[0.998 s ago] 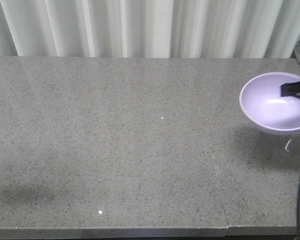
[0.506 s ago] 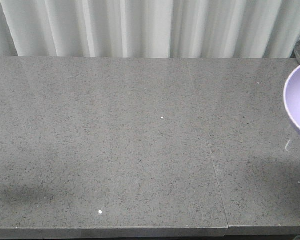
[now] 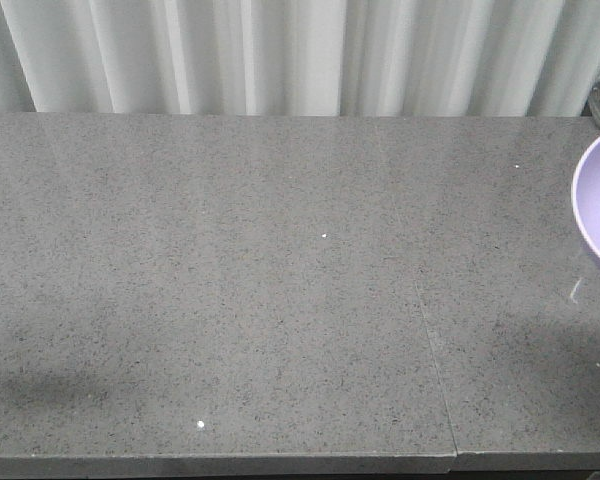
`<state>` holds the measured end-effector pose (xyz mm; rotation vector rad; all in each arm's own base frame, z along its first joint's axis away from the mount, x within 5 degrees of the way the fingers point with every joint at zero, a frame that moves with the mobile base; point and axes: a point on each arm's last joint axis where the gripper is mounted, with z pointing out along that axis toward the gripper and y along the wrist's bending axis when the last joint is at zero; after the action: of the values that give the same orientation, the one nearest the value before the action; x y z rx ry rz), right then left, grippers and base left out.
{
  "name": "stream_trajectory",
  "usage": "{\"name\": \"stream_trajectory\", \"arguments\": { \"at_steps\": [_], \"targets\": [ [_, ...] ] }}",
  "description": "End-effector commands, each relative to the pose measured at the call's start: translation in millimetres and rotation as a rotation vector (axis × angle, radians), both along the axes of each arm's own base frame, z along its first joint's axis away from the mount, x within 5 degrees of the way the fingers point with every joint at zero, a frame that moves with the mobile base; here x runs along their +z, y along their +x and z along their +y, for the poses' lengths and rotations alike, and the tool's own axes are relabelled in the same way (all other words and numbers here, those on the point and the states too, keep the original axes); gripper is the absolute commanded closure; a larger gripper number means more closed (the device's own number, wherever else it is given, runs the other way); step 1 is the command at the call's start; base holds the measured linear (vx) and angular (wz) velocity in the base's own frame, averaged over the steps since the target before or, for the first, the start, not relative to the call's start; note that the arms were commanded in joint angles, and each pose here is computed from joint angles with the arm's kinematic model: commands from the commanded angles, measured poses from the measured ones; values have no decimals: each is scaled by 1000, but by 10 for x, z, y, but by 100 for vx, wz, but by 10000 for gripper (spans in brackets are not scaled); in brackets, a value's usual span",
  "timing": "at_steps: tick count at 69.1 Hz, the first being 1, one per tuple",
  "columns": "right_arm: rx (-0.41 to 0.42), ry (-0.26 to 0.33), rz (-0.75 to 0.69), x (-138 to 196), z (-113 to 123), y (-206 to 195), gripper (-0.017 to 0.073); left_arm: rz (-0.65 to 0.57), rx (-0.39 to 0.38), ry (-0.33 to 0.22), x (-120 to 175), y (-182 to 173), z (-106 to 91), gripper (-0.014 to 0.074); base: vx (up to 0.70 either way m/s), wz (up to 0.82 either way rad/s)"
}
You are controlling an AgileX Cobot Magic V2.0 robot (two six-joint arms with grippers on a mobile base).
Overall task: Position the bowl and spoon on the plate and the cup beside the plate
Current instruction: 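Lift the lavender bowl with the right gripper off the counter, then drive the base, holding spoon and bowl, toward the pale blue plate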
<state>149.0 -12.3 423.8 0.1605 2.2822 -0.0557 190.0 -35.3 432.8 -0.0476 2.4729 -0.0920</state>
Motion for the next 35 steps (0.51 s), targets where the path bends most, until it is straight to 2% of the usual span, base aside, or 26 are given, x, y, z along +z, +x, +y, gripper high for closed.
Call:
{"name": "stream_trajectory", "arguments": {
  "at_steps": [1,35],
  "targets": [
    [-2,-26,-93,135,-19,-8,566,-84,-2,-16,120,-25,8,600,0,0],
    [-3,-26,-91,133,-19,-9,566,-84,-2,-16,120,-25,8,600,0,0]
  ]
}}
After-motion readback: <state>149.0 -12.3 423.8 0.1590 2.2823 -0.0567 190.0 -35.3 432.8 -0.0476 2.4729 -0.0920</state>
